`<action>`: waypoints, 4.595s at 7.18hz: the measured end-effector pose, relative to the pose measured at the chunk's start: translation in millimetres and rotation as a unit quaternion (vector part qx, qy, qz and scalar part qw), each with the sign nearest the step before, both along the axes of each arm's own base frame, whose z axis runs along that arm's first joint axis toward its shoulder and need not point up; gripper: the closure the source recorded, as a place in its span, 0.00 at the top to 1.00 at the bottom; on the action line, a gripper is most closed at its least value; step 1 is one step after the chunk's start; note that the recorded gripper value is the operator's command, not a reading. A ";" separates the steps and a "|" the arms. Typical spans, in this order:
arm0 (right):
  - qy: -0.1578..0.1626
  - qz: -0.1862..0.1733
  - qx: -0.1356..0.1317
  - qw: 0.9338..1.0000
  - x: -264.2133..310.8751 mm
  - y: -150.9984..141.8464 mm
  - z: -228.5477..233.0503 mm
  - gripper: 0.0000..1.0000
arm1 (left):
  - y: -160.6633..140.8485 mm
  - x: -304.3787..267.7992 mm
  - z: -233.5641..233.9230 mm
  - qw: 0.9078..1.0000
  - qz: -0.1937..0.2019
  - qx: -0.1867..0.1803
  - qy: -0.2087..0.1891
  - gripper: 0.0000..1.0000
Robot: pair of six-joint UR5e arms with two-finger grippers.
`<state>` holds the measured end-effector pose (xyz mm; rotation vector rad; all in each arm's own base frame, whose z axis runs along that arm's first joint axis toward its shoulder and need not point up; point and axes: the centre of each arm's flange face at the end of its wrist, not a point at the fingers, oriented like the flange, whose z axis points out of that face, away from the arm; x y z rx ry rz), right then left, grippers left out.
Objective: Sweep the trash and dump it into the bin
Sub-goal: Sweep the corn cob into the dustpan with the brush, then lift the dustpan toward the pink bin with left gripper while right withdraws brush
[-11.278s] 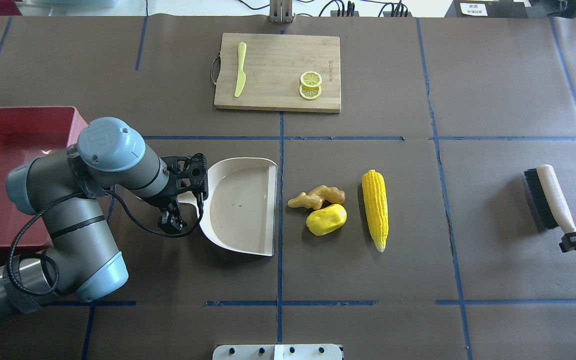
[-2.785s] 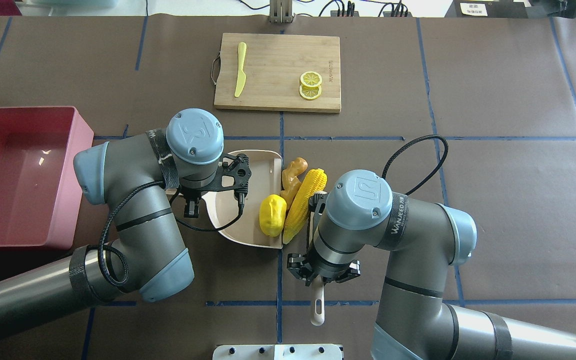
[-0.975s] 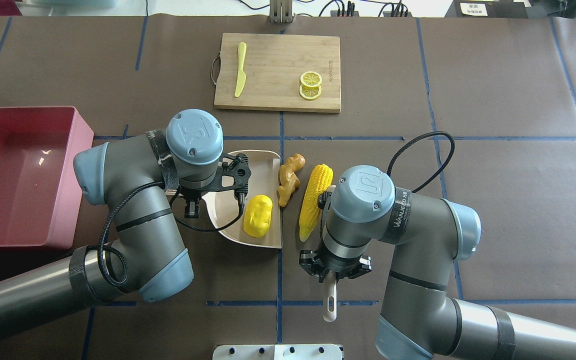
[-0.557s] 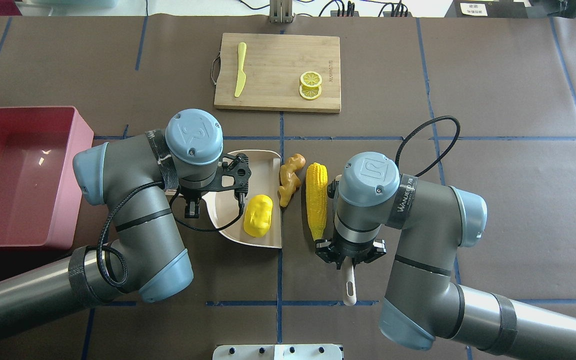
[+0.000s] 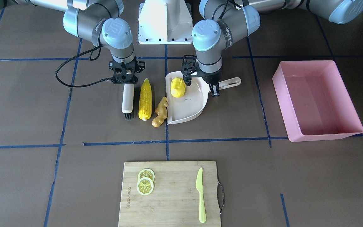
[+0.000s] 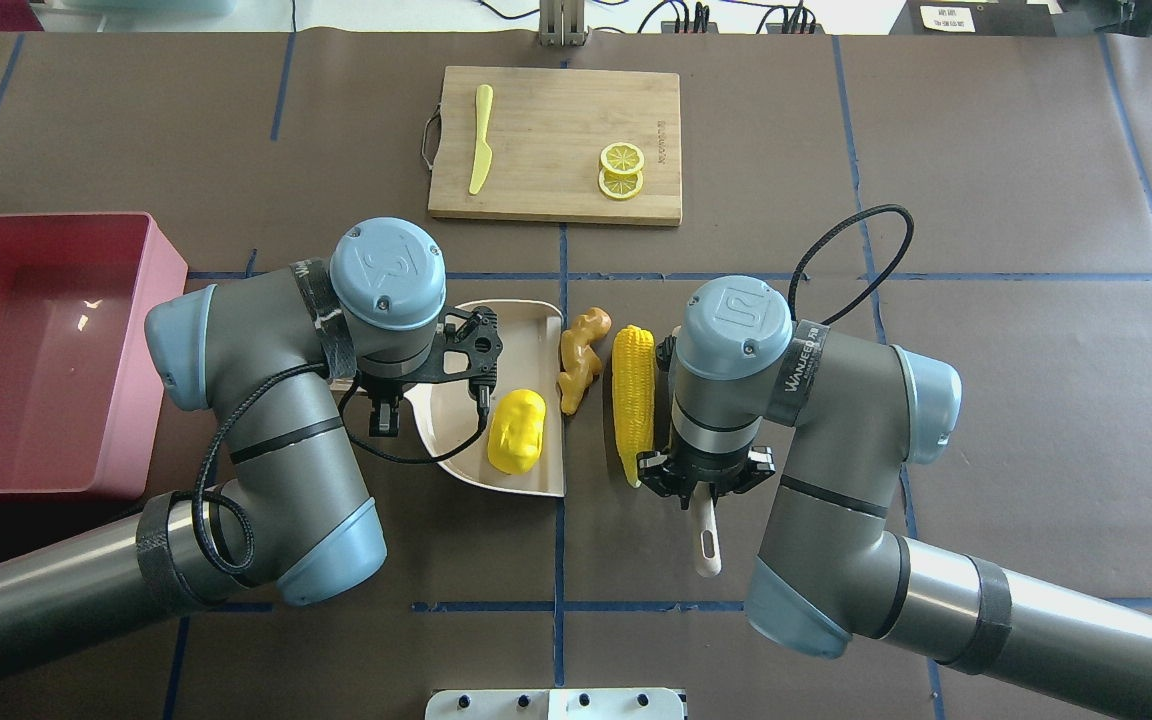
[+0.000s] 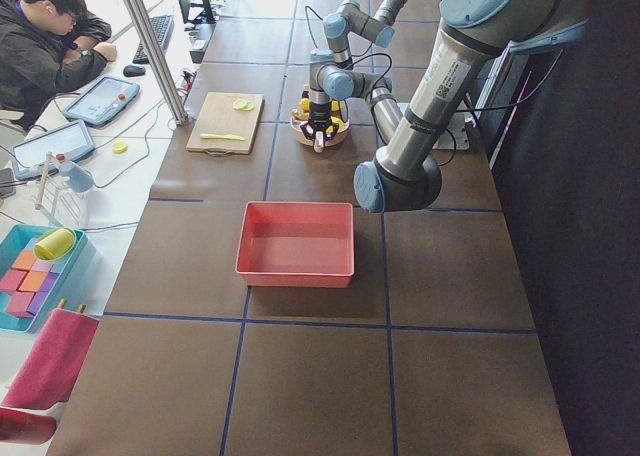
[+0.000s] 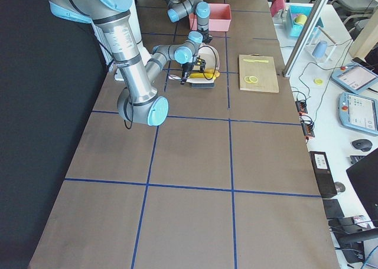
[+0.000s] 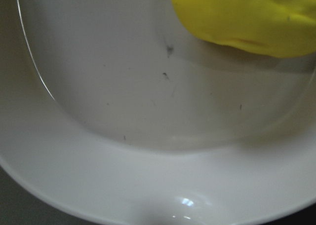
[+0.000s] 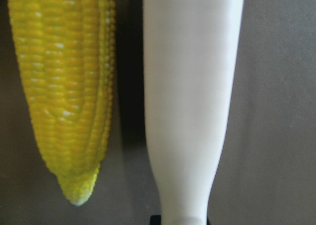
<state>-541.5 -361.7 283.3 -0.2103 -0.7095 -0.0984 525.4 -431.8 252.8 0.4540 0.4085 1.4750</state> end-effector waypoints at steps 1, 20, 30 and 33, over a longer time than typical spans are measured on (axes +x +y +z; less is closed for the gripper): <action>-0.002 0.001 0.000 1.000 -6.1 -3.0 -6.7 0.00 | 0.1 -0.2 -0.2 1.000 0.000 0.000 0.000 0.00; -0.047 0.021 -0.026 0.998 -90.4 11.3 -108.8 0.00 | 0.0 3.2 3.4 1.000 0.002 -0.006 -0.004 0.00; -0.115 0.038 -0.032 0.992 62.3 -24.6 -83.3 0.00 | 0.8 2.0 16.6 0.998 -0.013 -0.023 0.051 0.00; -0.107 0.023 0.014 0.994 126.3 -56.0 -25.1 0.00 | -0.4 -3.2 16.5 0.993 -0.028 -0.039 0.108 0.00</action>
